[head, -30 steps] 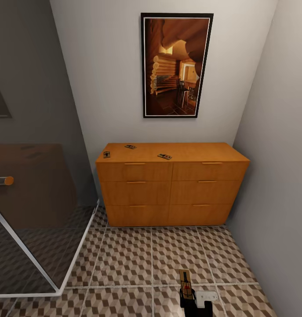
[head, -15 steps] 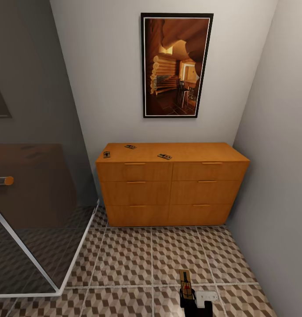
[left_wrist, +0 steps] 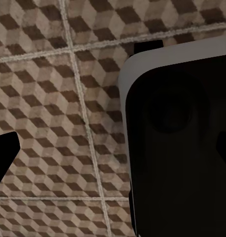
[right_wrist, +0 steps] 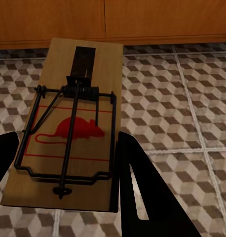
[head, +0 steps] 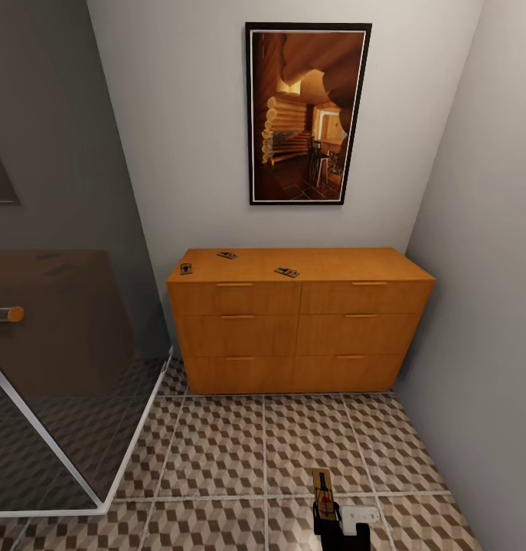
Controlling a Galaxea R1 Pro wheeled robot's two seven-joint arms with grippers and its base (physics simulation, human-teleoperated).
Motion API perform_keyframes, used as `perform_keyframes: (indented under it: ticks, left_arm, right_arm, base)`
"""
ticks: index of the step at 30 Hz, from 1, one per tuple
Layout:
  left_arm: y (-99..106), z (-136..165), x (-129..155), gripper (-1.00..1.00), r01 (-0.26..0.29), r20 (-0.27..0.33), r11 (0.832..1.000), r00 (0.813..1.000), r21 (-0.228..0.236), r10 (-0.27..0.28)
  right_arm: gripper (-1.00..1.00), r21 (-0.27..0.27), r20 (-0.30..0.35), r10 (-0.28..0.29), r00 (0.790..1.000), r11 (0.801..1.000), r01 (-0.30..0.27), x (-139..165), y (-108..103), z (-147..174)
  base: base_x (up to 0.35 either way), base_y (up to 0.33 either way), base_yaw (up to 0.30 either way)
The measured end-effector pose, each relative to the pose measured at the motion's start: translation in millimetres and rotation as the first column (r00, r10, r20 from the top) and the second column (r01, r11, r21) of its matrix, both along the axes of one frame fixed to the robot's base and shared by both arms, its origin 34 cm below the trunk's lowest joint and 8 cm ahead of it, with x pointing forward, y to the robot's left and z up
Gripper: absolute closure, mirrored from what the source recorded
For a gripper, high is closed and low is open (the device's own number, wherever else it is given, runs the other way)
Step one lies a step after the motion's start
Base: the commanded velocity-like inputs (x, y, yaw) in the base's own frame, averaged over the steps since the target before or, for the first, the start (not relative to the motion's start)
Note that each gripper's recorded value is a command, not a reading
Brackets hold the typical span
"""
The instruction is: Take the four mousetraps from the cabinet in the bathroom and place them on the bathroom floor. Make sure all four end up on the same floor surface, and ensure that at least two of them are either under or directly next to the same bathroom sink.
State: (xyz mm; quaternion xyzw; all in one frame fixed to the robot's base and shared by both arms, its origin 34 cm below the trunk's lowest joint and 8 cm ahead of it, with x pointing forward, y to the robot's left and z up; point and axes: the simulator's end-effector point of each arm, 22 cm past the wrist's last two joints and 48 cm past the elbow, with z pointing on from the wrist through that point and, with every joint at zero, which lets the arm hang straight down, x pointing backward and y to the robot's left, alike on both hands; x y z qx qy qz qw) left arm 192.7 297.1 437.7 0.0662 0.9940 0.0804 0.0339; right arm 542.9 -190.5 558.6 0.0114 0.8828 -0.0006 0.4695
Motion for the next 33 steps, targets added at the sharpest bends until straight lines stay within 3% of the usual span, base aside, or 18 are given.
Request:
perform_keyframes:
  ticks: [33]
  left_arm:
    - [-0.4,0.0,0.0,-1.00,0.000,0.000,1.000,1.000,-0.001,0.000]
  right_arm:
    - [1.00,0.000,0.000,0.000,1.000,1.000,0.000,0.1,0.0,0.1]
  base:
    - [0.000,0.000,0.000]
